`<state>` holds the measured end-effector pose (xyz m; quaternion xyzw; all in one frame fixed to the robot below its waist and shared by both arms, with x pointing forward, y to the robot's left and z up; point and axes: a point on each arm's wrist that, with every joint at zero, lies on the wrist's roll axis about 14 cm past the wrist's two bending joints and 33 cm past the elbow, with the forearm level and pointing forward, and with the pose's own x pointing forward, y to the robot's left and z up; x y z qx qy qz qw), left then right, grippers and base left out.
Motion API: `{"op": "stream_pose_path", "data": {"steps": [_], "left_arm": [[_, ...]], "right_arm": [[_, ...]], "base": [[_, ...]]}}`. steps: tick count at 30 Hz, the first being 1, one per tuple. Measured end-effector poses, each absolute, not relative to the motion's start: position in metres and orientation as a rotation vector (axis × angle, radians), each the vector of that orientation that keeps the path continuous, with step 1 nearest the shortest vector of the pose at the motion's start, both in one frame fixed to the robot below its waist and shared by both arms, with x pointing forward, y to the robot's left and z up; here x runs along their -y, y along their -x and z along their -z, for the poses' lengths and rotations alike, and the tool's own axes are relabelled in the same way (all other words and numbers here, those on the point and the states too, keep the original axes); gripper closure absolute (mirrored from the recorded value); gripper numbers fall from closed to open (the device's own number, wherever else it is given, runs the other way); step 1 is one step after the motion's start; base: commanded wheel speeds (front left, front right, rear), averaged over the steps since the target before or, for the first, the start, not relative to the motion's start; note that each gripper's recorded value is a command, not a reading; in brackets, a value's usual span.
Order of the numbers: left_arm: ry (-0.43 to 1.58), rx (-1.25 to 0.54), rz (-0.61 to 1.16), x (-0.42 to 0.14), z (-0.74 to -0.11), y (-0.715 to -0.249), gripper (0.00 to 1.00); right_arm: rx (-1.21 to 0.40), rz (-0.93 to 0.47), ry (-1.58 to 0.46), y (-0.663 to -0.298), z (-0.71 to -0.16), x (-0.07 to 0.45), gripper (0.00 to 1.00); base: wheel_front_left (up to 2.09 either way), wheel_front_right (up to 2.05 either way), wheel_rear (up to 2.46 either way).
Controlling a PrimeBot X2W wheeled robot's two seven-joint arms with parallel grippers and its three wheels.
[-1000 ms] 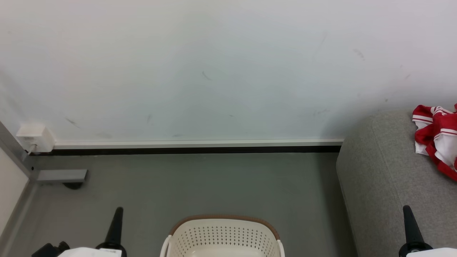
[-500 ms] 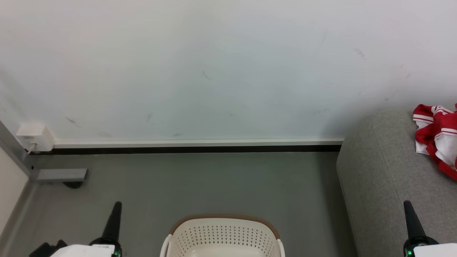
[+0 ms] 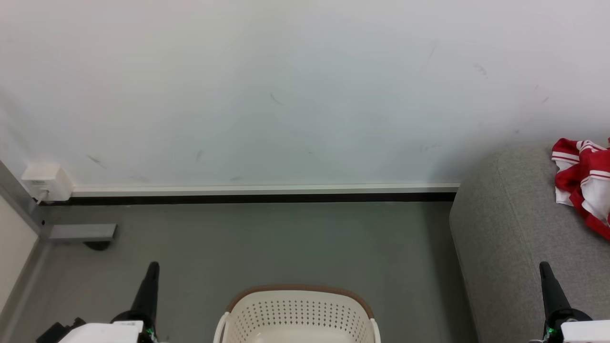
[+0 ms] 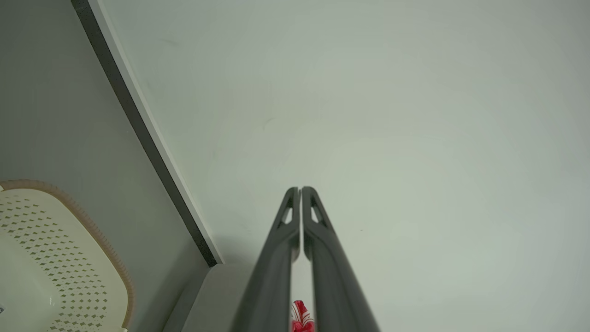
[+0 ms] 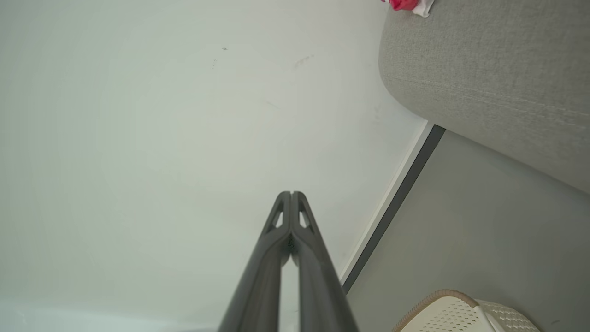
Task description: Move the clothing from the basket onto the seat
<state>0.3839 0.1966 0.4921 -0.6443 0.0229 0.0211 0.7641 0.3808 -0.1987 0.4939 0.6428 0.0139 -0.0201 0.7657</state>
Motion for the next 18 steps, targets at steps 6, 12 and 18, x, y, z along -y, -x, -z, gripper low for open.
{"op": "stream_pose_path", "data": {"steps": [6,12,18], "left_arm": [[1.441,-0.042,-0.036,-0.1971,-0.4953,-0.3851,1.00],[1.489,-0.030,-0.024,-0.1975,-0.4992,-0.3866,1.00],[1.530,-0.018,-0.015,-0.1987,-0.5028,-0.3879,1.00]], "right_arm": [[-0.022,0.031,-1.443,-0.3837,-0.4981,0.1985,1.00],[-0.017,0.023,-1.485,-0.3855,-0.5004,0.1984,1.00],[-0.014,0.015,-1.531,-0.3865,-0.5019,0.1984,1.00]], "base": [[0.00,0.00,0.00],[0.00,0.00,0.00],[0.00,0.00,0.00]]}}
